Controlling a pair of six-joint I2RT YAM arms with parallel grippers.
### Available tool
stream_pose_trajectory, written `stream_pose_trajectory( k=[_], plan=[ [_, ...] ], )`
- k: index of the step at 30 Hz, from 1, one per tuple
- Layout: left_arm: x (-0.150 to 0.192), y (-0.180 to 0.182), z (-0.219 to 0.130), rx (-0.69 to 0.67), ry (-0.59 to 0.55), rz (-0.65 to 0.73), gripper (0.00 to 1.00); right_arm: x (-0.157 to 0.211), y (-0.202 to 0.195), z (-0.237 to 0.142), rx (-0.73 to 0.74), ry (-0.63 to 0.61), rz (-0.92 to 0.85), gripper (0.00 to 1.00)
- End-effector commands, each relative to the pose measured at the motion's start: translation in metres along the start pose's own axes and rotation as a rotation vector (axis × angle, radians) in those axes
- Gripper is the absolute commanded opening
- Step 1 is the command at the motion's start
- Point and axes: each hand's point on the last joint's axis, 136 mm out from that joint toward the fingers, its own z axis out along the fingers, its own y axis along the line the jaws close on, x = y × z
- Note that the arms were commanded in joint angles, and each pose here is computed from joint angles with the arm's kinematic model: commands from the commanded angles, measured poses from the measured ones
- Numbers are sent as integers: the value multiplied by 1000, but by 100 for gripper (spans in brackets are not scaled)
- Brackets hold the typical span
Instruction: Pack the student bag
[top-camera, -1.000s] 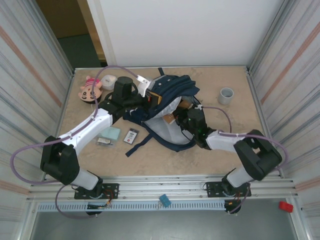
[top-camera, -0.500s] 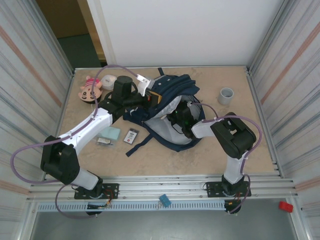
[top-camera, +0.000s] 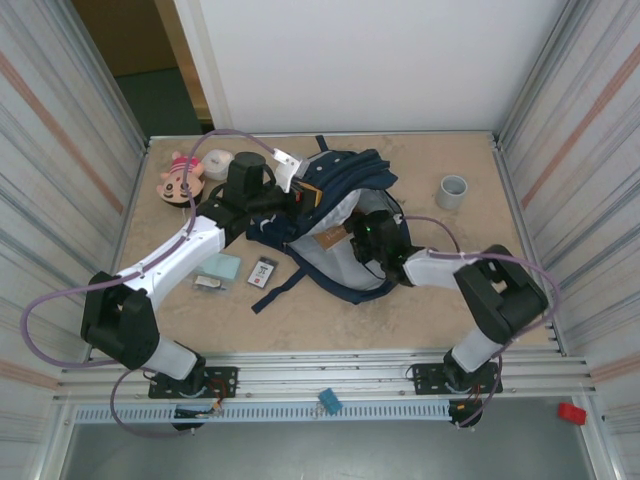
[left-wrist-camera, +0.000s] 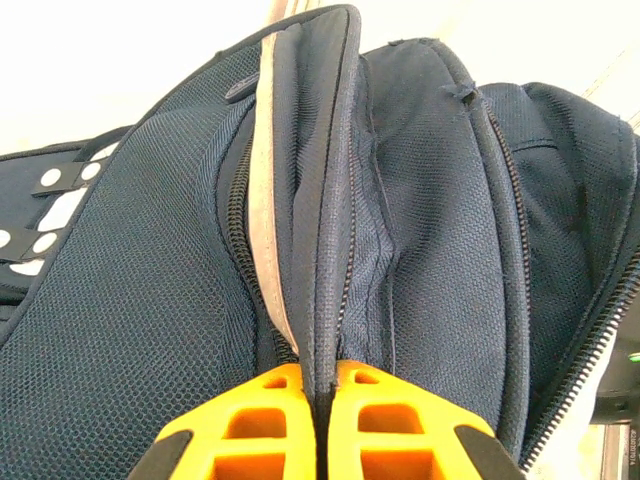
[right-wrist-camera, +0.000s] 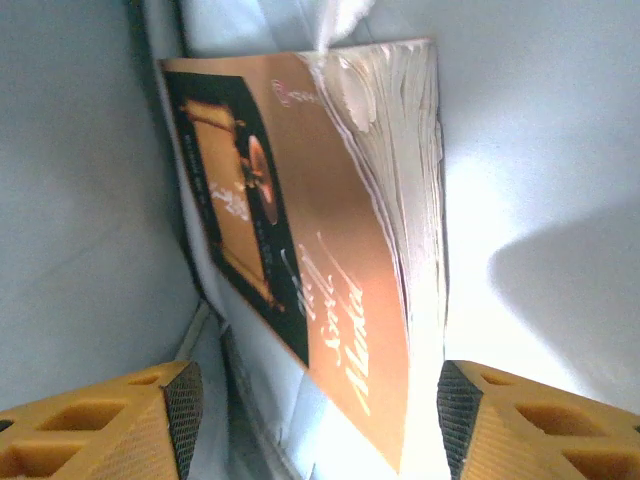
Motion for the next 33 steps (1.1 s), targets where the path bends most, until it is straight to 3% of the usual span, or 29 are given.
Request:
stream_pose_trajectory(
  k=[1, 11, 16, 21, 27, 33],
  plan=[
    [-52, -5, -25, -34, -152, 131, 0, -1, -14, -30, 57, 9, -58, 64],
    [-5, -12, -9, 5, -42, 227, 0, -48, 8, -155, 38, -150, -338, 67],
    [53, -29, 16, 44, 132, 405, 0, -68, 25, -194, -24, -193, -519, 67],
    [122, -45, 38, 144, 318, 529, 2, -62, 47, -217, -77, -169, -818, 68],
    [152, -39, 53, 137, 381, 499, 26, -42, 48, -207, -49, -28, -1076, 68],
    [111, -45, 33, 95, 256, 455, 57, -8, 38, -184, 15, 148, -1466, 72]
  ],
)
